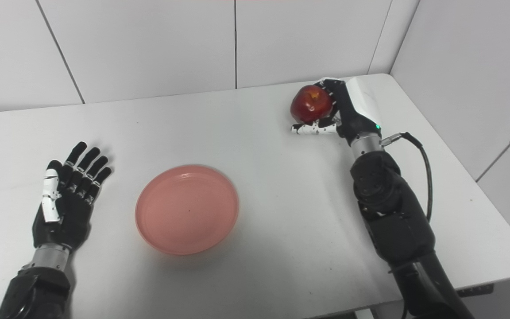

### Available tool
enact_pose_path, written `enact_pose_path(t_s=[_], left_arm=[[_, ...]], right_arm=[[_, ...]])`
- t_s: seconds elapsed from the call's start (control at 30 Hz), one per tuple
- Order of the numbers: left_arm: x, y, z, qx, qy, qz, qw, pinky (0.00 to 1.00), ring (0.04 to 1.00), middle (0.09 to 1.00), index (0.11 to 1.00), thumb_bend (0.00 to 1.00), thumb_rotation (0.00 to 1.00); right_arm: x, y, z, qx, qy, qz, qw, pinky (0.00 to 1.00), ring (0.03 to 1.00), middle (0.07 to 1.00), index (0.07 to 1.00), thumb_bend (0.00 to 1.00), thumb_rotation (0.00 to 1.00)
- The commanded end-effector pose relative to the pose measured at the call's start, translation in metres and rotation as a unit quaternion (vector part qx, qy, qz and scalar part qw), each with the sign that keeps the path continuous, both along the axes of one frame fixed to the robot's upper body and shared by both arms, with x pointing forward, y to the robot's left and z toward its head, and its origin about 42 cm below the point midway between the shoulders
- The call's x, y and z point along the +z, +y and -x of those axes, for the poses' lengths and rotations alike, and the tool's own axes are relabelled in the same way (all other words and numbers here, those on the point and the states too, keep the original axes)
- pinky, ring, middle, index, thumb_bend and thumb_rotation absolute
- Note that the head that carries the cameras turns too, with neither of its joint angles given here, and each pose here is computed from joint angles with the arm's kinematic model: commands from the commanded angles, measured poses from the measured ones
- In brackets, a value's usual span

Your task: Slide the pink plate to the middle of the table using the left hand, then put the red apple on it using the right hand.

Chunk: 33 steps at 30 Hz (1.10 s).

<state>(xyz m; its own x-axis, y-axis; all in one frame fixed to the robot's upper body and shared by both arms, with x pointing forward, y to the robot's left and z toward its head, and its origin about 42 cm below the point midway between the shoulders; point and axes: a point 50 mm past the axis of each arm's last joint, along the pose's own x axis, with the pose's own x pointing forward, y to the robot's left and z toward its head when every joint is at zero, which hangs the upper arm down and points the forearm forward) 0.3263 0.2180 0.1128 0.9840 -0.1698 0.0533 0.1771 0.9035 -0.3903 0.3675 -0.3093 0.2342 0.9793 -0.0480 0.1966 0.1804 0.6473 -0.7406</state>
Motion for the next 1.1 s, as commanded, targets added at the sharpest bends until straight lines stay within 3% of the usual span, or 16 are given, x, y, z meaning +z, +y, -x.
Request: enact_pose_path(t_s=[0.0,0.07,0.3,0.57,0.93,1.07], left_arm=[[-0.011,-0.003,0.007,0.006,0.016,0.001,1.0,0.9,0.883,0.878,0.869,0.41,1.0],[-0.009,-0.005,0.008,0.008,0.015,0.001,1.0,0.9,0.879,0.875,0.866,0.41,1.0],[-0.009,-0.01,0.008,0.012,0.015,0.003,1.0,0.89,0.872,0.869,0.865,0.41,1.0],[-0.006,-0.014,0.008,0.019,0.016,0.0,1.0,0.88,0.869,0.866,0.861,0.41,1.0],[-0.004,-0.022,0.009,0.02,0.011,-0.003,1.0,0.88,0.872,0.873,0.864,0.41,1.0],[-0.003,-0.025,0.009,0.024,0.012,-0.005,1.0,0.87,0.863,0.864,0.856,0.42,1.0]], right_arm=[[0.025,0.009,-0.002,0.021,-0.047,0.009,0.999,0.43,0.477,0.513,0.548,0.62,0.1],[0.027,0.023,0.0,0.043,-0.052,0.007,0.998,0.41,0.469,0.509,0.541,0.61,0.06],[0.029,0.058,0.005,0.081,-0.051,0.006,0.995,0.42,0.478,0.516,0.534,0.61,0.11],[0.024,0.093,0.009,0.143,-0.047,-0.012,0.988,0.4,0.467,0.515,0.538,0.6,0.09],[0.011,0.135,0.017,0.185,-0.033,-0.011,0.982,0.38,0.445,0.503,0.53,0.63,0.14],[0.0,0.146,0.022,0.2,-0.009,-0.029,0.979,0.36,0.439,0.505,0.54,0.62,0.13]])
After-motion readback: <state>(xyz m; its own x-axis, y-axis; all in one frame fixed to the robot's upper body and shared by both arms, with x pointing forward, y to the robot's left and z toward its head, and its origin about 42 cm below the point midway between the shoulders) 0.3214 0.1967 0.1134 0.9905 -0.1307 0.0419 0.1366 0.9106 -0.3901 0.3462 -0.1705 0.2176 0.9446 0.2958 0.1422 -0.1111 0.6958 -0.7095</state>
